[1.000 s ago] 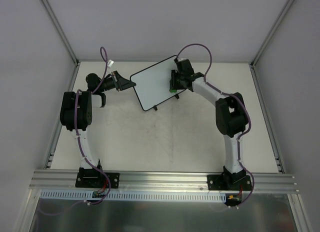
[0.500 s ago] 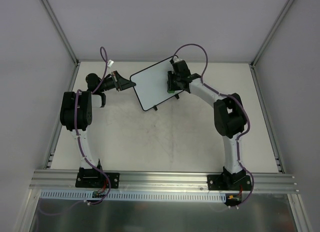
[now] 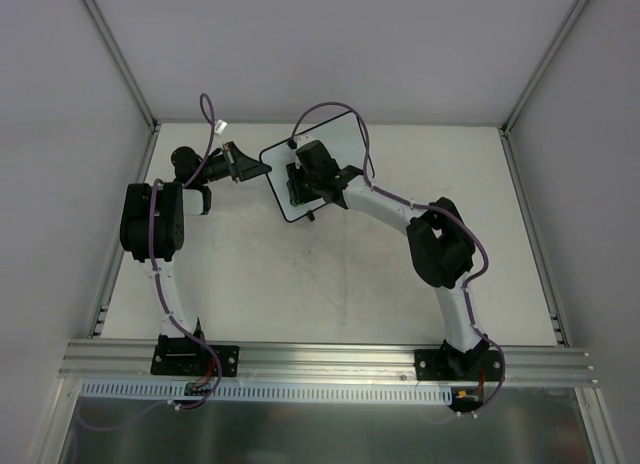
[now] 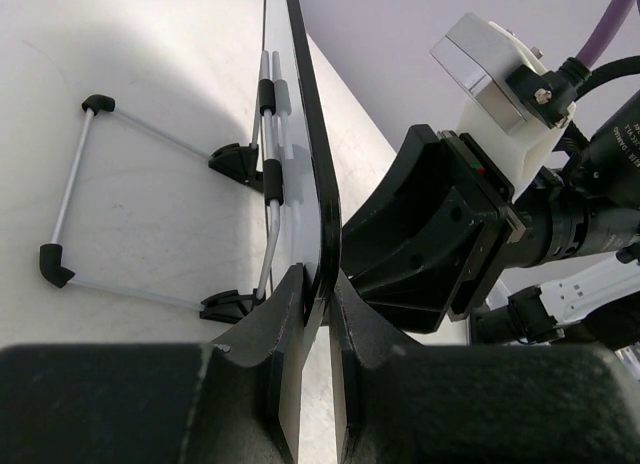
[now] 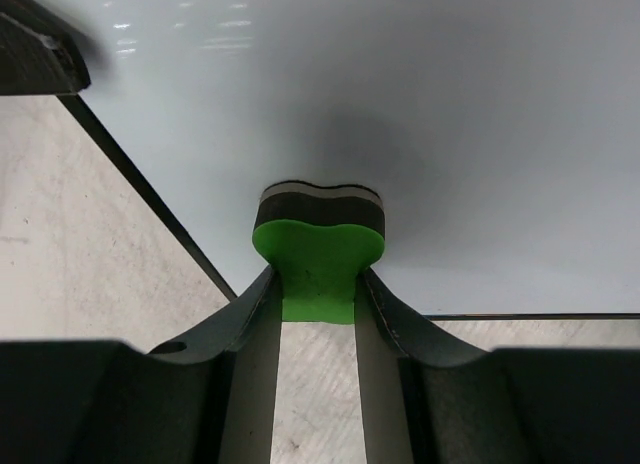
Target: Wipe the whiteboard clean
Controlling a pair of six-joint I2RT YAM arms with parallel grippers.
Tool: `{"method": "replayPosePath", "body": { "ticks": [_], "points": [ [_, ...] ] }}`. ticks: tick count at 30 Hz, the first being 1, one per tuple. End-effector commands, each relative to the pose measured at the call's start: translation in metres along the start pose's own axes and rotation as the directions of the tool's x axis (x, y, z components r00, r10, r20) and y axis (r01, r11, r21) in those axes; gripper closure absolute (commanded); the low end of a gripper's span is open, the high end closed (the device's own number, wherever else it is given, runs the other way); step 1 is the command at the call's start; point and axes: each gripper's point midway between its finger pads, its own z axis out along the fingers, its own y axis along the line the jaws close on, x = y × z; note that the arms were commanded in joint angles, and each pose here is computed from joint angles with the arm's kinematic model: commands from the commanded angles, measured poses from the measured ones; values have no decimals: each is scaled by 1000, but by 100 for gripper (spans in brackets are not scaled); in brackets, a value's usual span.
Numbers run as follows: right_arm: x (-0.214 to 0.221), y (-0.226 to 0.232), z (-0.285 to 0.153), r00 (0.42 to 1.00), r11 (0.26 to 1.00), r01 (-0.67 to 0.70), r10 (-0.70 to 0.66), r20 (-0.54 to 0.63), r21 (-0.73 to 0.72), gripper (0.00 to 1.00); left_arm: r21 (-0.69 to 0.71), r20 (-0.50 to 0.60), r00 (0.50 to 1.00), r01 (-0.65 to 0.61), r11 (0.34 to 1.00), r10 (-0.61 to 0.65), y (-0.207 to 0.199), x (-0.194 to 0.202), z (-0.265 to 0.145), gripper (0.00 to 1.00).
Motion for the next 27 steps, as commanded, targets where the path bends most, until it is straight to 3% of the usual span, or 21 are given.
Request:
{"method": "replayPosePath", "body": {
  "ticks": [1, 10, 18, 22, 27],
  "points": [
    [-16, 14, 7, 997, 999, -26, 29, 67, -46, 100, 172, 10, 931, -361, 916, 365, -58, -13, -1, 100],
    [-22, 6, -17, 995, 999, -28, 29, 95, -16, 100, 172, 11, 931, -360, 917, 364, -57, -14, -1, 100],
    [-26, -27, -110, 971, 993, -111, 101, 216, 33, 100, 167, 14, 932, -359, 918, 362, -57, -15, -2, 100],
    [4, -55, -156, 962, 983, -167, 147, 231, 71, 100, 160, 18, 935, -352, 922, 354, -56, -16, -4, 100],
    [57, -95, -188, 963, 949, -257, 238, 123, 180, 100, 156, 20, 938, -345, 925, 347, -54, -16, -4, 100]
  ]
}}
